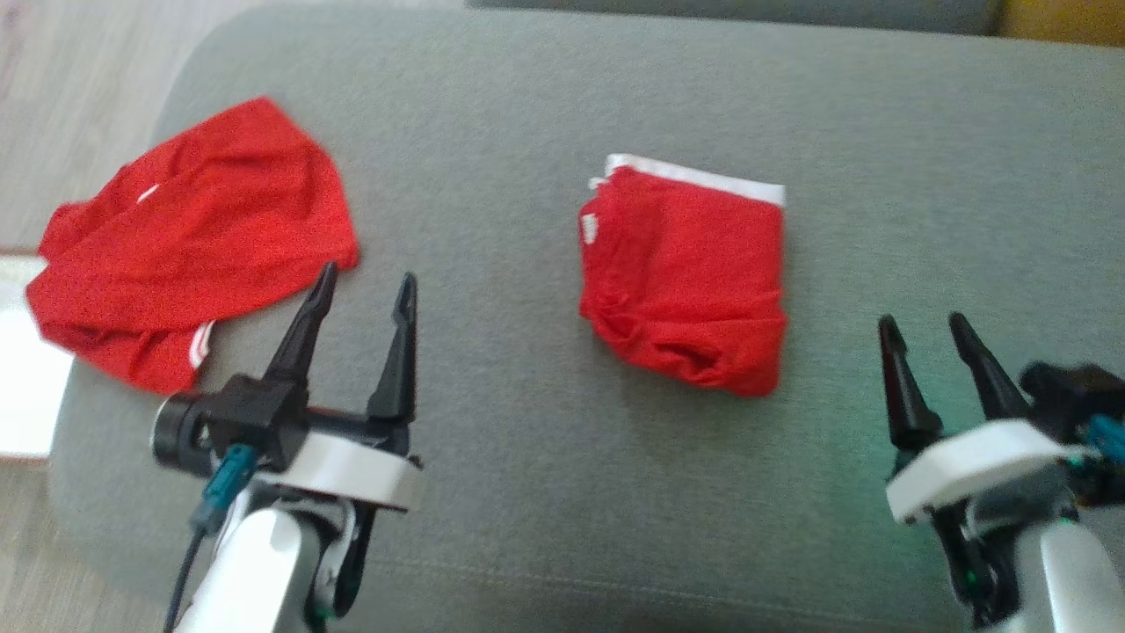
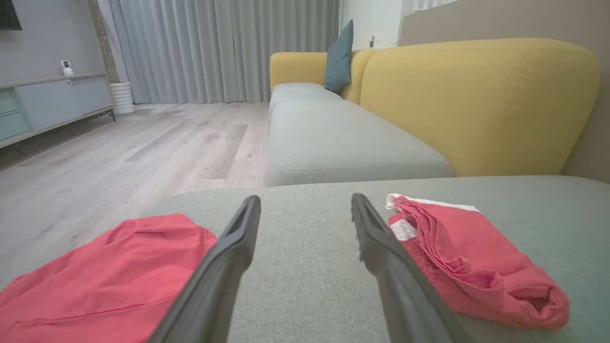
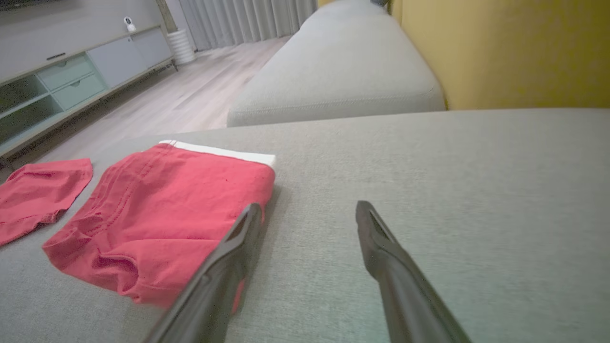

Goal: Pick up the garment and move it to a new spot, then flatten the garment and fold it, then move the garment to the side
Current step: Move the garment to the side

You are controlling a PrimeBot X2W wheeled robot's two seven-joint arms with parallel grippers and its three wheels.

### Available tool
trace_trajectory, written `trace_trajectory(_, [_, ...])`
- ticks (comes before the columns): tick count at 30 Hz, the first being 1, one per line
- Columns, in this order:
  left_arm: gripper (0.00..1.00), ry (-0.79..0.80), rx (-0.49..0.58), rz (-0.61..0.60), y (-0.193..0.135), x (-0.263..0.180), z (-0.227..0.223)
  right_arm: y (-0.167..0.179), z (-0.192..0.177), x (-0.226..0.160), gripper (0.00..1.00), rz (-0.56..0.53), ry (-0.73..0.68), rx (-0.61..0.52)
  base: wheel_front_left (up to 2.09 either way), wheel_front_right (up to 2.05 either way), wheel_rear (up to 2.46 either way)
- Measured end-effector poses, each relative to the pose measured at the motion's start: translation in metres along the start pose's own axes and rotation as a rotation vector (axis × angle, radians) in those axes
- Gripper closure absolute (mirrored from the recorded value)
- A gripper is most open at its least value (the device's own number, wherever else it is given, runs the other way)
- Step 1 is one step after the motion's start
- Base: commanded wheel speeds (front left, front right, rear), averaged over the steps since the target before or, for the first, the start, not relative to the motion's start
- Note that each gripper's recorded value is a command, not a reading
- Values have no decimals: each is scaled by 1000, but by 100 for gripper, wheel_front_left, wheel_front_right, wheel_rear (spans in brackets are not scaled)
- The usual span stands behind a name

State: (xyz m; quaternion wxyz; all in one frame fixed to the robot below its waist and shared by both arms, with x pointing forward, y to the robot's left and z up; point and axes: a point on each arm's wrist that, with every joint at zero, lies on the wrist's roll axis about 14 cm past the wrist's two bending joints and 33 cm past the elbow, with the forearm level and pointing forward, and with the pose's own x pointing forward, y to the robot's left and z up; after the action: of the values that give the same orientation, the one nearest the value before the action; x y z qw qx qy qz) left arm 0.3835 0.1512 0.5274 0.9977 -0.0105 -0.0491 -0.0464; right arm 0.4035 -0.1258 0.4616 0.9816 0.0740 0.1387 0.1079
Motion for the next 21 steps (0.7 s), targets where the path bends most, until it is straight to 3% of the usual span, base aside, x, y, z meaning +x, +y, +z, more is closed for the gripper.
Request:
trace_trajectory(7, [0, -24, 22, 60, 19, 6, 1, 38, -38, 61, 0, 117, 150, 17, 0, 0, 0])
trace_trajectory(16, [0, 6, 45, 116, 37, -1, -8, 58, -86, 84, 0, 168, 350, 45, 0, 0, 0])
trace_trajectory(19, [0, 7, 45, 117, 37, -2, -8, 59, -87, 85, 84, 170, 374, 53, 0, 0, 0])
trace_trajectory(20, [0, 6, 44, 118, 37, -1, -7, 59, -87, 84, 100, 170, 376, 55, 0, 0, 0])
trace_trajectory(21, [0, 5, 43, 117, 37, -1, -7, 60, -89, 84, 100, 171, 384, 54, 0, 0, 0])
